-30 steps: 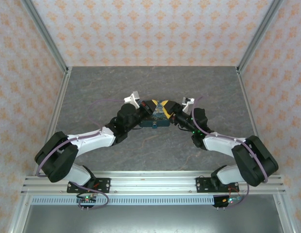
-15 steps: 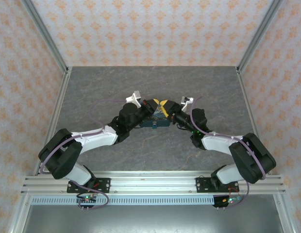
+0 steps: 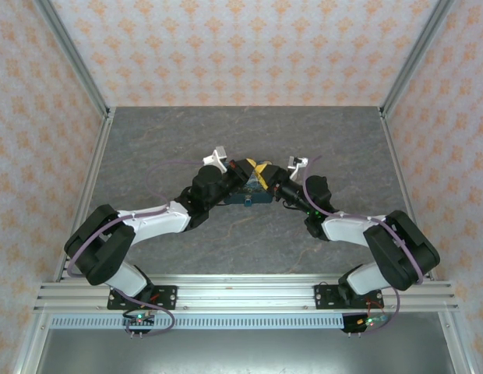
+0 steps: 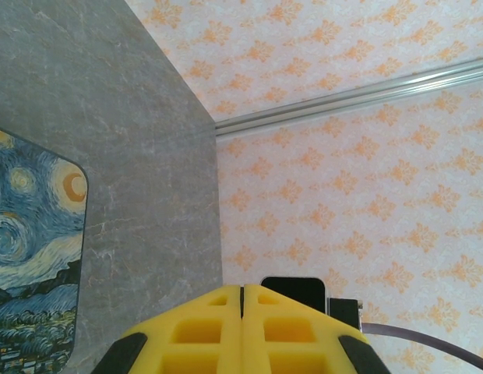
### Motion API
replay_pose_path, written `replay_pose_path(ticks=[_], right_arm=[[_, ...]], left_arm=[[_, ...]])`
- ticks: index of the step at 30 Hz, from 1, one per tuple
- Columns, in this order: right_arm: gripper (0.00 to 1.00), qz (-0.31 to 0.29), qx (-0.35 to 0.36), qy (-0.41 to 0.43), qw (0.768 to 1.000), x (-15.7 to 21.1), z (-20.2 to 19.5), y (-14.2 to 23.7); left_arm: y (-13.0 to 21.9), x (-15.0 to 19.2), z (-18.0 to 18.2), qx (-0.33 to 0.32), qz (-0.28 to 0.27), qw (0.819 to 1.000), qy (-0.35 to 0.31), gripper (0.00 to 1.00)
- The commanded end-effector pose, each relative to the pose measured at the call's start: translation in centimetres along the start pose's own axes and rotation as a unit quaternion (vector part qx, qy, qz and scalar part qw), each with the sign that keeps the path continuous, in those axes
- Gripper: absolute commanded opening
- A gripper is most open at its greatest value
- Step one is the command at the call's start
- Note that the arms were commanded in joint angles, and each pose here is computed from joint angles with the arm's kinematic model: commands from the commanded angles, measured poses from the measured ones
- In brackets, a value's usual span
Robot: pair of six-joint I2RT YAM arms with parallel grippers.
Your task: Unlock a padlock with a key
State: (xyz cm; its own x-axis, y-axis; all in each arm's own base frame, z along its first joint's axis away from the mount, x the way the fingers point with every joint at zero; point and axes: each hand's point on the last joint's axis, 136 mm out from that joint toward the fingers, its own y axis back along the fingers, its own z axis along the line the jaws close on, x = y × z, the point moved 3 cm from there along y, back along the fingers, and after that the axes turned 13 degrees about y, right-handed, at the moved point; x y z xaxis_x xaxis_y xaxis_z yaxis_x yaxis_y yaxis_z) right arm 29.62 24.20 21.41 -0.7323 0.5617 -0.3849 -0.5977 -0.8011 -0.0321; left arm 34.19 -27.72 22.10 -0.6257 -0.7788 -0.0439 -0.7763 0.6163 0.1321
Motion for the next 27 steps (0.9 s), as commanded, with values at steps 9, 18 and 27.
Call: replay_pose_path(ticks=[9, 18, 27], right_arm=[[0.28, 0.012, -0.024, 0.009, 1.000, 0.79, 0.58, 0.48], [0.22, 0.014, -0.021, 0.009, 1.000, 0.90, 0.35, 0.48], [0.14, 0.013, -0.023, 0.008, 1.000, 0.73, 0.44, 0.17]], left_arm=[[-0.55, -0.30, -1.53, 0.026, -0.004, 1.000, 0.003, 0.00], [-0.72, -0.27, -1.37, 0.025, -0.003, 1.000, 0.006, 0.00], [-0.67, -0.30, -1.25, 0.024, -0.004, 1.000, 0.008, 0.00]])
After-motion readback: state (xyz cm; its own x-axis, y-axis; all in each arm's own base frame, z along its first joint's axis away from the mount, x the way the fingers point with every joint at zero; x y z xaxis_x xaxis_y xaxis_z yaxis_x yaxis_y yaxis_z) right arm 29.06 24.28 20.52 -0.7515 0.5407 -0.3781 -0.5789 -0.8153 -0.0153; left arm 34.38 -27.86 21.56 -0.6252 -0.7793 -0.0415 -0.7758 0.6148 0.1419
